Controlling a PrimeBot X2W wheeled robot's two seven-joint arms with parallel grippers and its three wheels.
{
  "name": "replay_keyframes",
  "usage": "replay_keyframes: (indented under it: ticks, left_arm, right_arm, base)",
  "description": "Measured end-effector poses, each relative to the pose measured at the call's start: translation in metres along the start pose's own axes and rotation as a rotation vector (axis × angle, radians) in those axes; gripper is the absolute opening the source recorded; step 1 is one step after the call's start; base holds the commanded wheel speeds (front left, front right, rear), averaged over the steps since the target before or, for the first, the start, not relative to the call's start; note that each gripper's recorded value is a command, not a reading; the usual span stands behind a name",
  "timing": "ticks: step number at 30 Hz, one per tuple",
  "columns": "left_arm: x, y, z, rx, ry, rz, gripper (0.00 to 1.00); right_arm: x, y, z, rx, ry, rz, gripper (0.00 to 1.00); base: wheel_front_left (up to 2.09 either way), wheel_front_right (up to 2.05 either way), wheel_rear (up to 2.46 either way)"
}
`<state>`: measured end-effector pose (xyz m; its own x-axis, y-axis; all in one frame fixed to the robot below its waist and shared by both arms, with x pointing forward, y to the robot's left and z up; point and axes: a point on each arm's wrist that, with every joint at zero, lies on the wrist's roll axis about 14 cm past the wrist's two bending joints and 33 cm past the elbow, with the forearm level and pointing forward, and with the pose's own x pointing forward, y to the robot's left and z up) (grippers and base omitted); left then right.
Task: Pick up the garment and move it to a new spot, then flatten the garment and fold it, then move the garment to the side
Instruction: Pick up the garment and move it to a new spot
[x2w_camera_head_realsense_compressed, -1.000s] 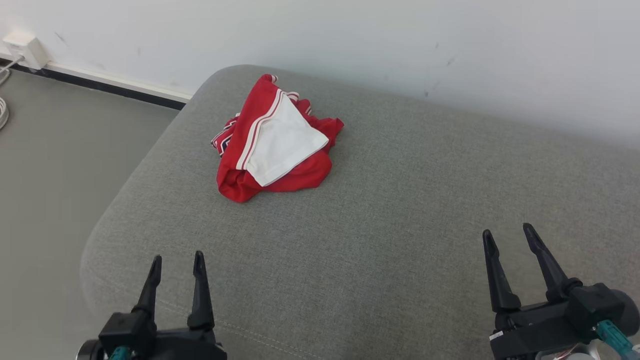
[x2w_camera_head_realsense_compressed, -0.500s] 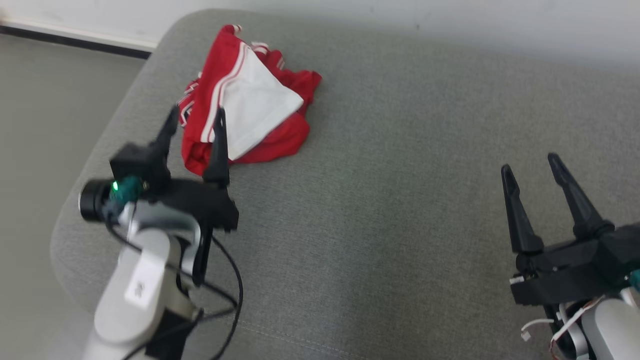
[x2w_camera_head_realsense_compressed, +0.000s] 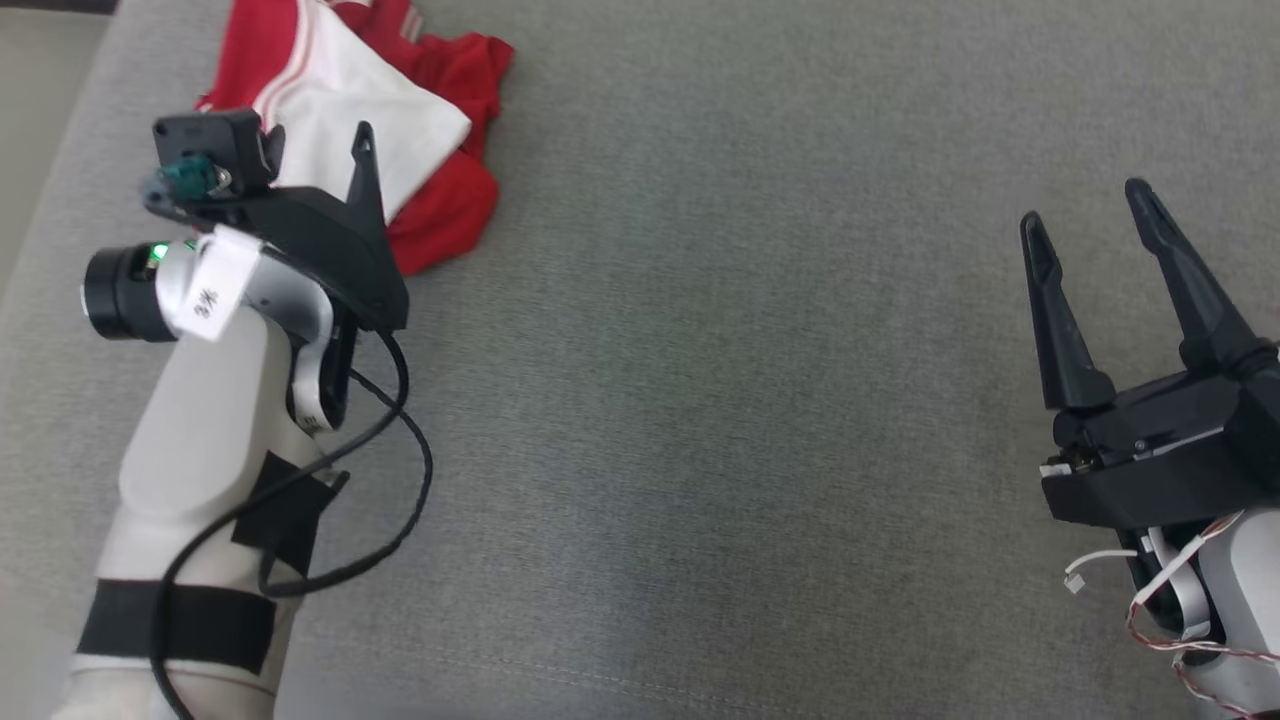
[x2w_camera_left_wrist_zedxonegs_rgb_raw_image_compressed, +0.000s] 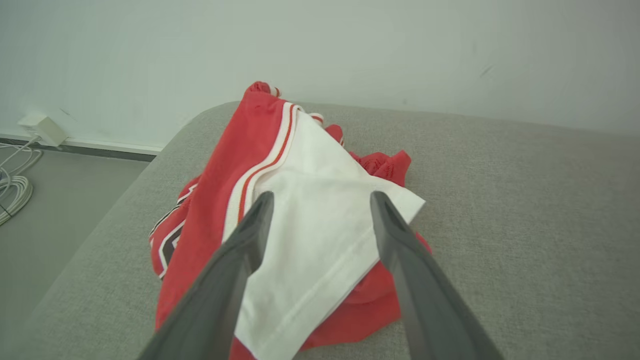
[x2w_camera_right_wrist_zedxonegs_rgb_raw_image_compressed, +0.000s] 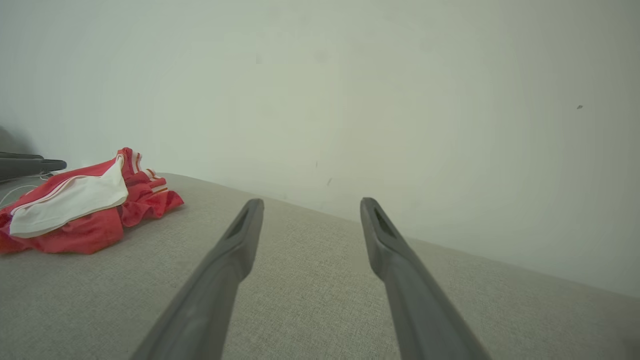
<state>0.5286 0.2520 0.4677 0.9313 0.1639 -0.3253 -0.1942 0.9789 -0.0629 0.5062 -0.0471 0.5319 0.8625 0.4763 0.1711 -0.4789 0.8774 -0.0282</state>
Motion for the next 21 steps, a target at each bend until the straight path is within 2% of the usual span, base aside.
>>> replay_keyframes:
  ticks: [12, 21]
  left_arm:
    - [0.048, -0.022, -0.052, 0.018, 0.204, -0.024, 1.0]
    - [0.064, -0.033, -0.075, 0.063, 0.297, -0.036, 1.0]
  right_arm:
    - [-0.005, -0.037, -0.034, -0.02, 0.077, -0.069, 1.0]
    - [-0.009, -0.047, -0.051, -0.02, 0.115, -0.093, 1.0]
  base:
    - [0.0, 0.0, 0.0]
    - [0.0, 0.0, 0.0]
